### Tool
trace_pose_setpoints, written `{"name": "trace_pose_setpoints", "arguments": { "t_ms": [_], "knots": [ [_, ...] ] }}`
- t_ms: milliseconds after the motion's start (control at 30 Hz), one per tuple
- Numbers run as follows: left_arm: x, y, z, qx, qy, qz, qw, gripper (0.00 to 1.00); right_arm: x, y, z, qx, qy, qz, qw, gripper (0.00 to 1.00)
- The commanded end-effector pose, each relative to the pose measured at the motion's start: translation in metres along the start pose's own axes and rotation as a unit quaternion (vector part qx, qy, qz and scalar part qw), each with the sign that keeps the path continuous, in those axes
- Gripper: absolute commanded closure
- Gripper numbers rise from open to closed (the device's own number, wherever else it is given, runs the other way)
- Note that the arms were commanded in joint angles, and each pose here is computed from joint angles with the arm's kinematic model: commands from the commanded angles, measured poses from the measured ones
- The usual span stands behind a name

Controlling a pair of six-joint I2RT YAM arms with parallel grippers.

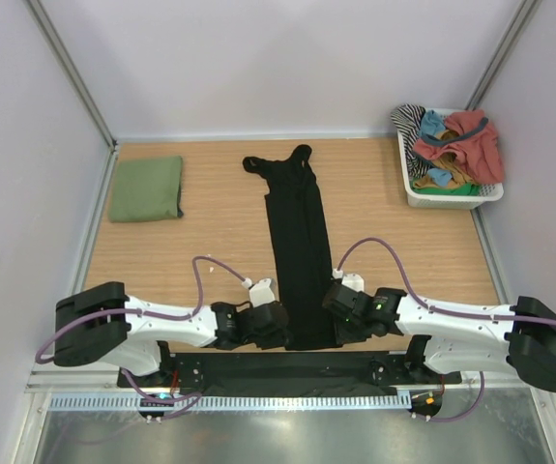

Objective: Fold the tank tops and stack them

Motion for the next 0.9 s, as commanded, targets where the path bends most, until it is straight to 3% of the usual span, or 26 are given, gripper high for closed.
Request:
{"name": "trace_pose_setpoints", "arguments": {
  "t_ms": [0,133,167,233,533,867],
  "knots": [
    [-0.001,-0.004,0.015,-0.048,-0.015,-0.010,0.999,0.71,0.001,0.001,0.011,-0.029,-0.004,0.003,1.000,0.74],
    [-0.002,-0.002,0.014,-0.044,-0.015,-0.010,0.999,0.79,0.000,0.005,0.015,-0.040,-0.001,0.002,0.999,0.88],
    [-0.002,-0.001,0.013,-0.043,-0.014,-0.008,0.999,0.88,-0.001,0.006,0.016,-0.043,-0.001,0.002,0.999,0.98],
    [-0.001,0.002,0.013,-0.041,-0.014,-0.003,0.999,1.00,-0.001,0.009,0.017,-0.042,0.004,0.002,0.999,0.99],
    [-0.032,0.035,0.013,-0.029,0.000,-0.030,0.999,1.00,-0.032,0.035,0.039,-0.059,0.009,-0.060,0.996,0.99],
    [-0.099,0.071,0.022,-0.061,-0.017,-0.076,0.995,1.00,-0.115,0.075,0.072,-0.057,0.003,-0.158,0.986,0.99]
  ]
}}
Point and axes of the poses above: each gripper's point midway between its finger pads, its own y axis back along the fingers, its own z axis along the line the jaws close on, x = y × z, the point moved 2 cm from there along y, back along the fingers, and after that the axes turned 12 degrees about -y, right-handed, at the moved point
